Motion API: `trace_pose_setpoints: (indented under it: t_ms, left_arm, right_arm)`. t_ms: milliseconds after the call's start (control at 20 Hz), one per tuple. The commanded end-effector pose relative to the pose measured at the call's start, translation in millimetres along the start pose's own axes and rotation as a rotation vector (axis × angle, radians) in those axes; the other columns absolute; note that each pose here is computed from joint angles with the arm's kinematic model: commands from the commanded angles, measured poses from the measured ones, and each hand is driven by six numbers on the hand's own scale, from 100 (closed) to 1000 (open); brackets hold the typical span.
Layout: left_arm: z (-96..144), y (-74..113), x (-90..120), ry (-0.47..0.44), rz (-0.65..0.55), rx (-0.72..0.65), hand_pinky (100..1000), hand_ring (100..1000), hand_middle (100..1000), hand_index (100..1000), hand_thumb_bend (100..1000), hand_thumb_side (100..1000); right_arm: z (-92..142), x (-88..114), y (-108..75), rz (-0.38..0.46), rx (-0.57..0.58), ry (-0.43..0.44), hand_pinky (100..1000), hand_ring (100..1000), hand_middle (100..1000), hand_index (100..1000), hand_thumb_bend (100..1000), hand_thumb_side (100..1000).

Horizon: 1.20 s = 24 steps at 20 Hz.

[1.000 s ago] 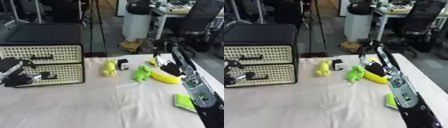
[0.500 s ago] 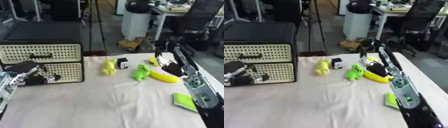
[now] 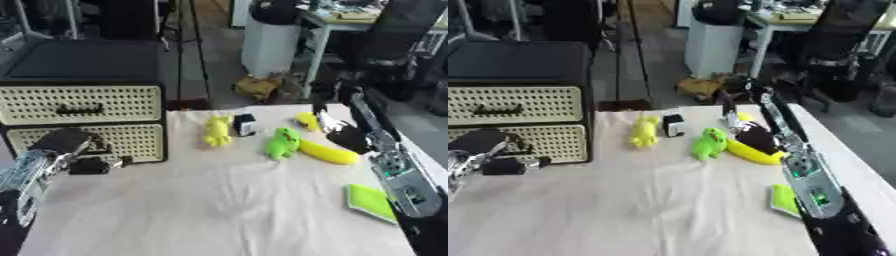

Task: Pick up objects from table and place into drawer.

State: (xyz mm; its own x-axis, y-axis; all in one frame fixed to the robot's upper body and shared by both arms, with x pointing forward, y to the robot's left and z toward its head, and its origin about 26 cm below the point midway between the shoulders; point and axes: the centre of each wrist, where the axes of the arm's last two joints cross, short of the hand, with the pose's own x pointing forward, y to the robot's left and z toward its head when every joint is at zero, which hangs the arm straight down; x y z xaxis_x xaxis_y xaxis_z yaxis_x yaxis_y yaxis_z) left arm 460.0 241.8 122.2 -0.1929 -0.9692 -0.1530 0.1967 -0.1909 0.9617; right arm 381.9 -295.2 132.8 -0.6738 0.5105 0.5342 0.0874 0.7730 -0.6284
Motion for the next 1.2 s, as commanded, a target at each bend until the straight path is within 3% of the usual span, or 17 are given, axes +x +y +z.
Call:
trace_pose_setpoints:
  t_ms: [50,500,750,950,1200]
  left_arm:
    - [-2.0,11.4,-3.9,0.032,-0.023,0.046,100,100,100,774,627,1000]
    - [-4.5,-4.2,-7.2,0.045,-0.024,-0.019,100,100,100,760,625,1000]
    - [-3.1,-4.8,-7.3,0.035,-0.021,-0.042,100,100,100,685,620,1000]
    - [-1.0,-2.6,-7.3,0.027,-0.021,-0.042,100,100,100,553,621,1000]
    - [6.6,9.6,-2.3,-0.007,-0.016,-0.046,100,100,100,547,621,1000]
  right_arm:
    - [-8.0,6.2,-8.3,0.01,-0.01,-0.035,710,775,754,804,100,526]
    - [-7.9,6.1,-7.7,0.007,-0.009,-0.036,710,775,754,805,100,526]
    - [-7.6,5.7,-7.7,0.007,-0.009,-0.034,710,775,754,805,100,526]
    - [-7.6,5.7,-8.3,0.009,-0.011,-0.034,710,775,754,805,100,526]
    - [-5.6,4.4,-9.8,0.013,-0.014,-0.026,710,775,754,805,100,526]
